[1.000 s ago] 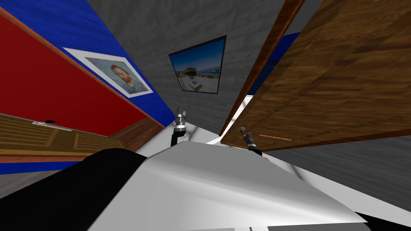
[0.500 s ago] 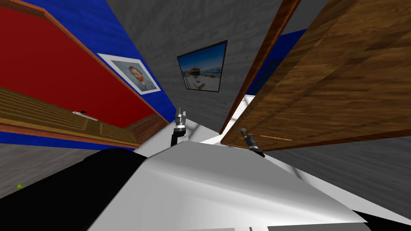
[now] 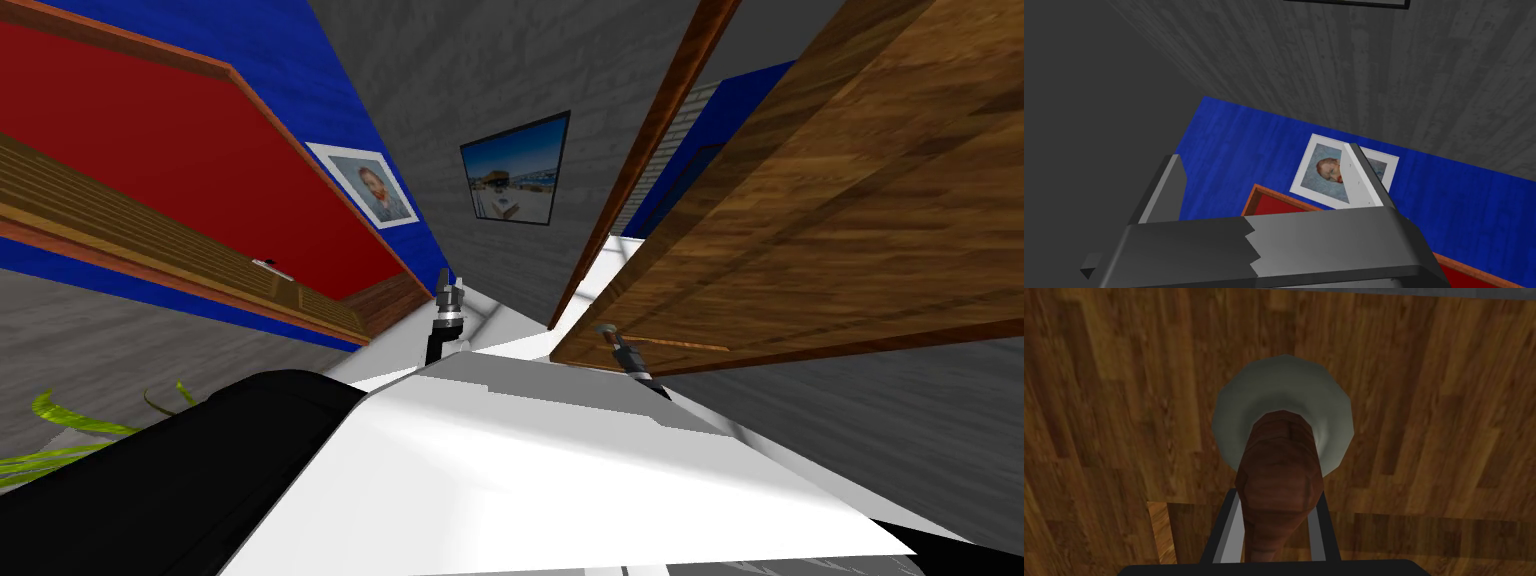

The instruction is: Pull the door open

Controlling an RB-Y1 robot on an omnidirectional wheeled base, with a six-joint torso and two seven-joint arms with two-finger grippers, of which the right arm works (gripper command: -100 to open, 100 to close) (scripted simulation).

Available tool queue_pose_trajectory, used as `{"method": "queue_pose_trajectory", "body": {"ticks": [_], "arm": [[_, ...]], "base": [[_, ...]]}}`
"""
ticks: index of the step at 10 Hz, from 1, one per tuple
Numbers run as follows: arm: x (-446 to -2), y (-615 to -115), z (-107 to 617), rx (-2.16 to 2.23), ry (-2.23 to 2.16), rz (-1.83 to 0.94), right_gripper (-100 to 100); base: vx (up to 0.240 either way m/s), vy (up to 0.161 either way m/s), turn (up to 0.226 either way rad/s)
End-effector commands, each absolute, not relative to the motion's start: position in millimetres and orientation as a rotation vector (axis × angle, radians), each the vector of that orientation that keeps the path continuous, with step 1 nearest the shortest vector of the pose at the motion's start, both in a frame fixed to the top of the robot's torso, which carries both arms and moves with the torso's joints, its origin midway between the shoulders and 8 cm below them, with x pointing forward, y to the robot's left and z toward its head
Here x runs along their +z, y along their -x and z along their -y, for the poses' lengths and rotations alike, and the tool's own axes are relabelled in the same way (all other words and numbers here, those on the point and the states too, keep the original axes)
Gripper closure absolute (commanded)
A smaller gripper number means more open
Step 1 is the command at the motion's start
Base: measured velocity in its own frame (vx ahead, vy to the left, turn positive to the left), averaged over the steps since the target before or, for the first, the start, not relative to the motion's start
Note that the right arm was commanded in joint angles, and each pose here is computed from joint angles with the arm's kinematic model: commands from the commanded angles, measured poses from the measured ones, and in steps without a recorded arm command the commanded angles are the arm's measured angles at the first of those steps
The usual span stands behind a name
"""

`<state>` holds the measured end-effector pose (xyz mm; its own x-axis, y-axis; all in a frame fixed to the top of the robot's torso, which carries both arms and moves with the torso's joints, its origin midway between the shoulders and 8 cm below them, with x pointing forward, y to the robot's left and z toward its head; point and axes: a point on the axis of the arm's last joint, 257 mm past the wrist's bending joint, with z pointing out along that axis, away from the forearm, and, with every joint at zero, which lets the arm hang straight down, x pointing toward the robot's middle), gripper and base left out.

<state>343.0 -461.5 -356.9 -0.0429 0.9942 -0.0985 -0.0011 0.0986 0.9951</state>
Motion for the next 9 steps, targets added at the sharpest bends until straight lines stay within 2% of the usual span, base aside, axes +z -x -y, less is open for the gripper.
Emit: {"method": "queue_pose_trajectory", "body": {"ticks": [1, 3, 9], "arm": [[-354.7, -334.6, 464.0, 1.175, -1.105, -1.294, 100], [-358.7, -330.3, 462.2, 1.181, -1.111, -1.300, 100], [-355.8, -302.0, 471.7, 1.196, -1.092, -1.314, 100]], "base": [[-0.214, -0.078, 0.135], [-0.119, -0.041, 0.091], [-0.224, -0.090, 0.209]]}}
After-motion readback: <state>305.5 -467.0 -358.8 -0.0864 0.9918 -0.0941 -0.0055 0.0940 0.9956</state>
